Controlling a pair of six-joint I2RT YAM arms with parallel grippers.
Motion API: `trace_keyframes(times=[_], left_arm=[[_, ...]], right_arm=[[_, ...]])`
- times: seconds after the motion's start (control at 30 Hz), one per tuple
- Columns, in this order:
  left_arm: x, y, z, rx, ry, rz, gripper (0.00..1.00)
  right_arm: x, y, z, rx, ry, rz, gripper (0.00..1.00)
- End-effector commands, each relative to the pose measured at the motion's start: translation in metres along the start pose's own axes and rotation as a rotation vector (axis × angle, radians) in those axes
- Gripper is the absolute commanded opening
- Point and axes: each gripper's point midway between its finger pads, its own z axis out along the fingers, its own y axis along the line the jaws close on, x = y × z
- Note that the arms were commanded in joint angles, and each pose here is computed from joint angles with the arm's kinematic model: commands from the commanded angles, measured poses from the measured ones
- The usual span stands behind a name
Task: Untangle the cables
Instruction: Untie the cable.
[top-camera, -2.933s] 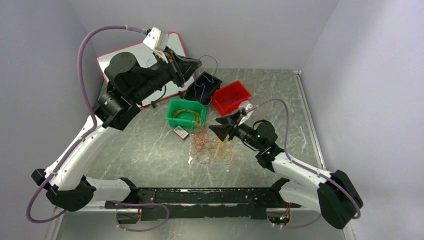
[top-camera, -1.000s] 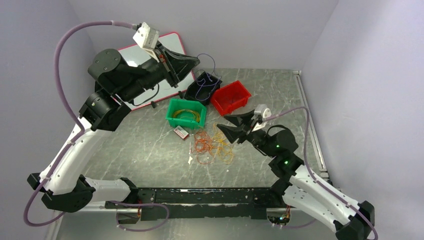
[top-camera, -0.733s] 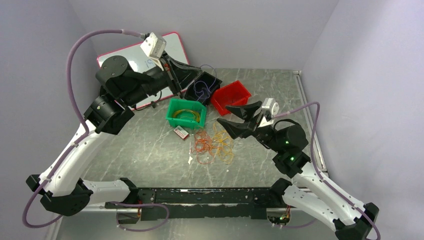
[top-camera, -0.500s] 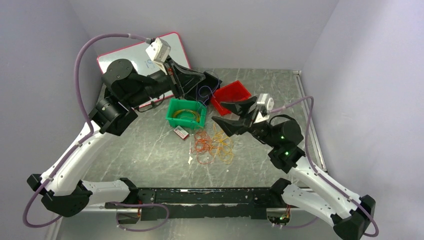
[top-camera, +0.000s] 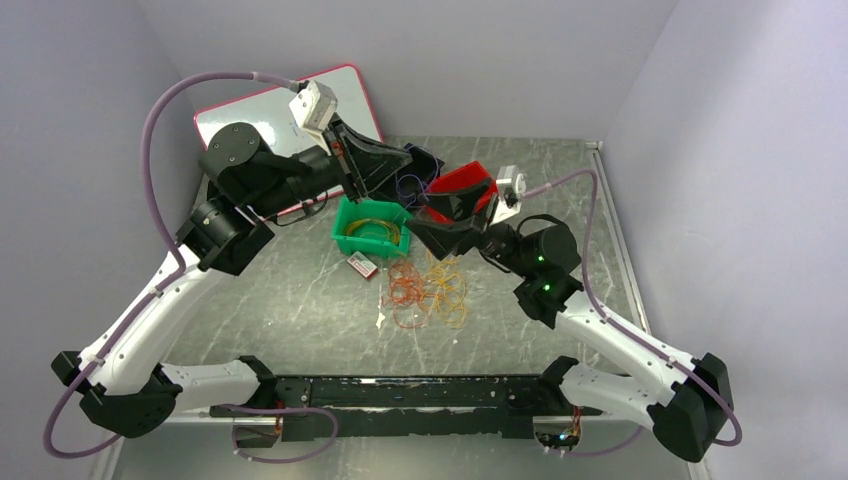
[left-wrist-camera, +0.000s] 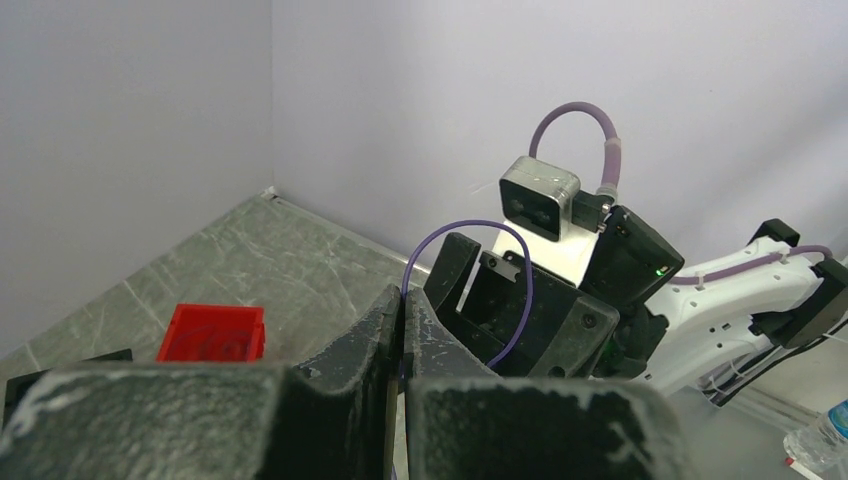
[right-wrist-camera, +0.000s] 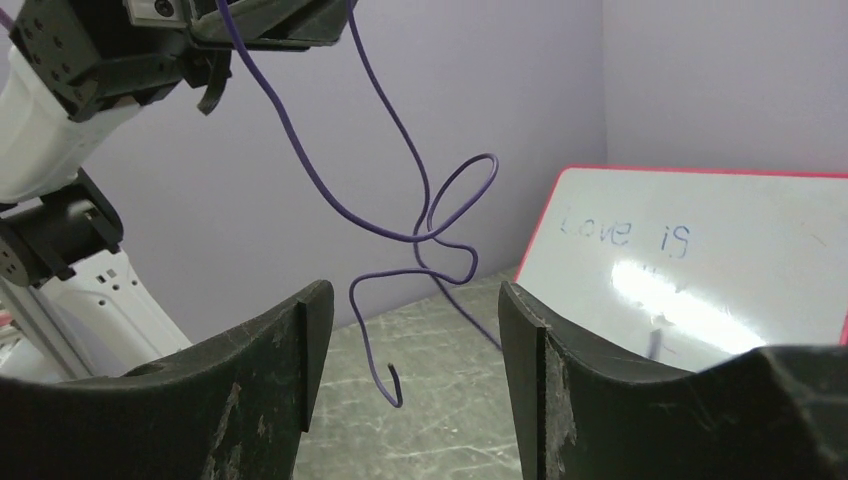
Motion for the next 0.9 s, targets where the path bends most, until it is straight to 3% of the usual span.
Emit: trace_keyframes(times=[0.0, 0.37, 0.5, 0.7, 0.87], left_arm=[[-0.007, -0.012, -0.002, 0.057, -0.026, 0.006, 0.07], [-0.003, -0.013, 0.002, 0.075, -0.023, -0.010, 0.07], [-0.001, -0.014, 0.002, 0.079, -0.019, -0.015, 0.07], [0.001, -0.012, 0.001, 0.072, -0.019, -0.017, 0.07], [0.003, -0.010, 0.000, 0.056, -0.015, -0.022, 0.07]], right_arm=[[-0.020, 0.009, 0.007, -0.041, -0.071, 0.007, 0.65], [-0.008, 0.009, 0.017, -0.065, -0.049, 0.071, 0.65], [-0.004, 0.008, 0.021, -0.074, -0.042, 0.090, 0.60], [-0.002, 0.007, 0.023, -0.076, -0.035, 0.101, 0.31], [-0.003, 0.006, 0.021, -0.059, -0.038, 0.101, 0.15]])
